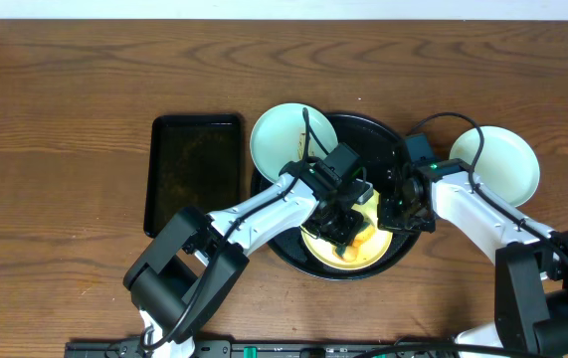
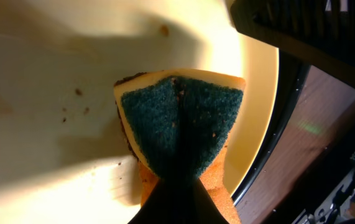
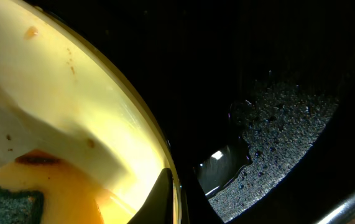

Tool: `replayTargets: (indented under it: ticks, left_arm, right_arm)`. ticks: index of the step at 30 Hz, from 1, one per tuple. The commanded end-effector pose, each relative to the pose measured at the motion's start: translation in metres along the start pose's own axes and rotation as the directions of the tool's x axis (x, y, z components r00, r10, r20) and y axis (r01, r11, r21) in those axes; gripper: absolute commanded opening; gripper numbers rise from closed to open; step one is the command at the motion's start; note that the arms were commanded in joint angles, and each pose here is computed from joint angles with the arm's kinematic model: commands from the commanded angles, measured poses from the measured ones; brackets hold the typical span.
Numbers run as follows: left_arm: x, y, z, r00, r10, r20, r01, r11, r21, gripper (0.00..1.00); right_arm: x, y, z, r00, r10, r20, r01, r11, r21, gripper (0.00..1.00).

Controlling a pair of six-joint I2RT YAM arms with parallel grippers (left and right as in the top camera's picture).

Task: Clean dirty plates on tray and stack at the side
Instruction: 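Keep scrubbing the yellow plate center with the left gripper's sponge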

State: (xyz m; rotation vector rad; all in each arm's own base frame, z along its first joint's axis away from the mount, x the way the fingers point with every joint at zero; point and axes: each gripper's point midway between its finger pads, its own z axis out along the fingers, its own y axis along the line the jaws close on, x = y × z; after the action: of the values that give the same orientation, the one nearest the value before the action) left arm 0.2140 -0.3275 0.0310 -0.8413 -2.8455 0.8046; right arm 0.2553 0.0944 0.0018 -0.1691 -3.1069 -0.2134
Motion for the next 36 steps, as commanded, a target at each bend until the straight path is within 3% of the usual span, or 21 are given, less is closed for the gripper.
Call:
replayTargets:
  ticks: [1, 27, 36]
  left_arm:
    - [0.001, -0.003, 0.001, 1.000, 0.020, -0.002, -0.019, 0.999, 0.030, 0.08]
    - [-0.027, 0.000, 0.028, 0.997, 0.033, 0.071, -0.039, 0.996, 0.078, 0.08]
    - [-0.032, 0.067, 0.014, 0.993, -0.027, 0.117, 0.053, 0.973, -0.226, 0.07]
  right_arm:
    - [0.006, -0.032, 0.009, 1.000, 0.022, -0.012, -0.020, 0.989, 0.144, 0.01]
    - [0.007, -0.032, 0.008, 1.000, 0.022, -0.016, -0.020, 0.989, 0.145, 0.01]
    - [0.009, -0.033, 0.008, 0.999, 0.023, -0.022, -0.020, 0.989, 0.148, 0.01]
